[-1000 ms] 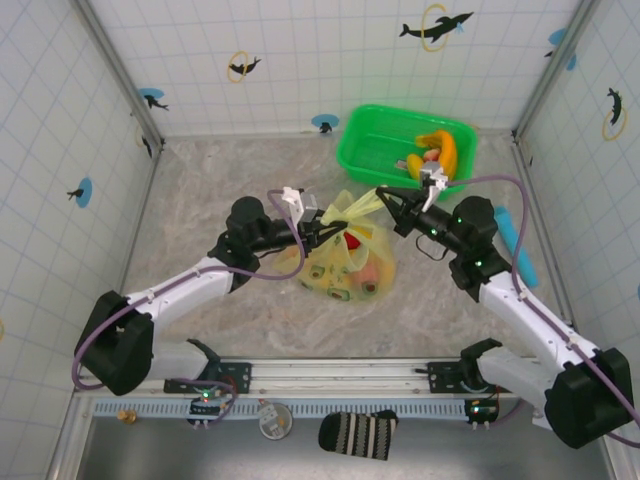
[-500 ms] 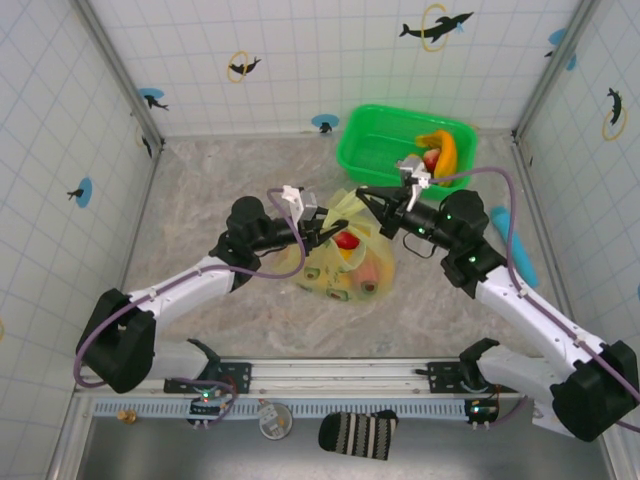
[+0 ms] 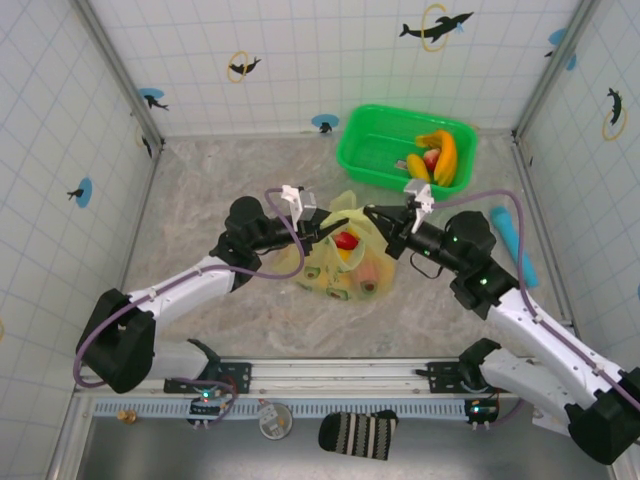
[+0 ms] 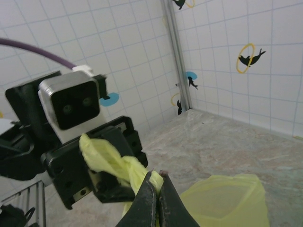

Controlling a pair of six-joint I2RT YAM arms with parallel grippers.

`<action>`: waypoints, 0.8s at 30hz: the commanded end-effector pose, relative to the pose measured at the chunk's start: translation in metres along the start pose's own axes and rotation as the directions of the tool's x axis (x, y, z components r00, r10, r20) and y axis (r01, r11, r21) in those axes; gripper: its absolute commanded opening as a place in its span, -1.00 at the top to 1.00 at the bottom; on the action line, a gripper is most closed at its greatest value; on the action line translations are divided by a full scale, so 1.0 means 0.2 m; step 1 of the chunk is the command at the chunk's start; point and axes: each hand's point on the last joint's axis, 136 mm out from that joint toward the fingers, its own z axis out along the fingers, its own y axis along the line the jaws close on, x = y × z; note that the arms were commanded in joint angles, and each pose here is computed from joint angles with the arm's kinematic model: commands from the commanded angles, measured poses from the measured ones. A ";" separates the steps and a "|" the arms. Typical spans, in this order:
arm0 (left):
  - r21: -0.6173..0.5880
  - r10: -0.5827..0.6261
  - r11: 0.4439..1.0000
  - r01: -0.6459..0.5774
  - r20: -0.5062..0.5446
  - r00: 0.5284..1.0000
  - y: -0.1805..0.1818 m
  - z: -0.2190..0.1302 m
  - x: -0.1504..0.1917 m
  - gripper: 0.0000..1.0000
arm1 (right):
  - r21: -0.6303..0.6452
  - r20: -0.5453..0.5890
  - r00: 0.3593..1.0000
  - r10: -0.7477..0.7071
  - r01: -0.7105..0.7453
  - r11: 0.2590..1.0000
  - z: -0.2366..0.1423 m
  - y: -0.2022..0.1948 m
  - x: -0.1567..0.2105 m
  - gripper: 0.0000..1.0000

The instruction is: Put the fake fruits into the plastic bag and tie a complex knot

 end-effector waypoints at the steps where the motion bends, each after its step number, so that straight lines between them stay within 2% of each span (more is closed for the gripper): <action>1: -0.077 -0.028 0.997 0.030 0.025 0.999 0.11 -0.03 -0.06 1.00 | -0.097 0.038 0.996 -0.079 0.082 0.992 -0.05 0.14 0.01 1.00; 3: -0.082 -0.039 0.996 0.042 0.032 0.999 0.13 -0.03 -0.07 1.00 | -0.156 -0.027 0.996 -0.088 0.083 0.984 -0.04 0.19 0.16 1.00; 6: -0.073 -0.061 0.995 0.063 0.023 0.998 0.13 -0.01 -0.06 1.00 | -0.176 -0.118 0.989 -0.088 0.066 0.982 0.00 0.22 0.32 1.00; 8: -0.055 -0.072 0.996 0.074 0.021 0.997 0.13 0.00 -0.06 1.00 | -0.107 -0.139 0.987 -0.086 0.071 0.992 0.05 0.16 0.38 1.00; 12: -0.018 -0.094 0.995 0.094 0.020 0.995 0.10 0.00 -0.07 1.00 | 0.073 -0.125 0.989 -0.080 0.089 0.993 0.11 0.00 0.37 1.00; 14: -0.010 -0.098 0.995 0.098 0.011 0.995 0.09 0.00 -0.06 0.95 | 0.119 -0.110 0.991 -0.083 0.096 0.988 0.13 -0.05 0.36 1.00; 22: 0.015 -0.109 0.994 0.109 -0.038 0.993 0.06 -0.01 -0.01 0.60 | 0.142 -0.049 0.996 -0.079 0.086 0.986 0.14 -0.07 0.28 1.00; 24: 0.015 -0.104 0.994 0.105 -0.036 0.994 0.06 -0.01 -0.02 0.57 | 0.140 -0.048 0.996 -0.079 0.085 0.986 0.14 -0.07 0.27 1.00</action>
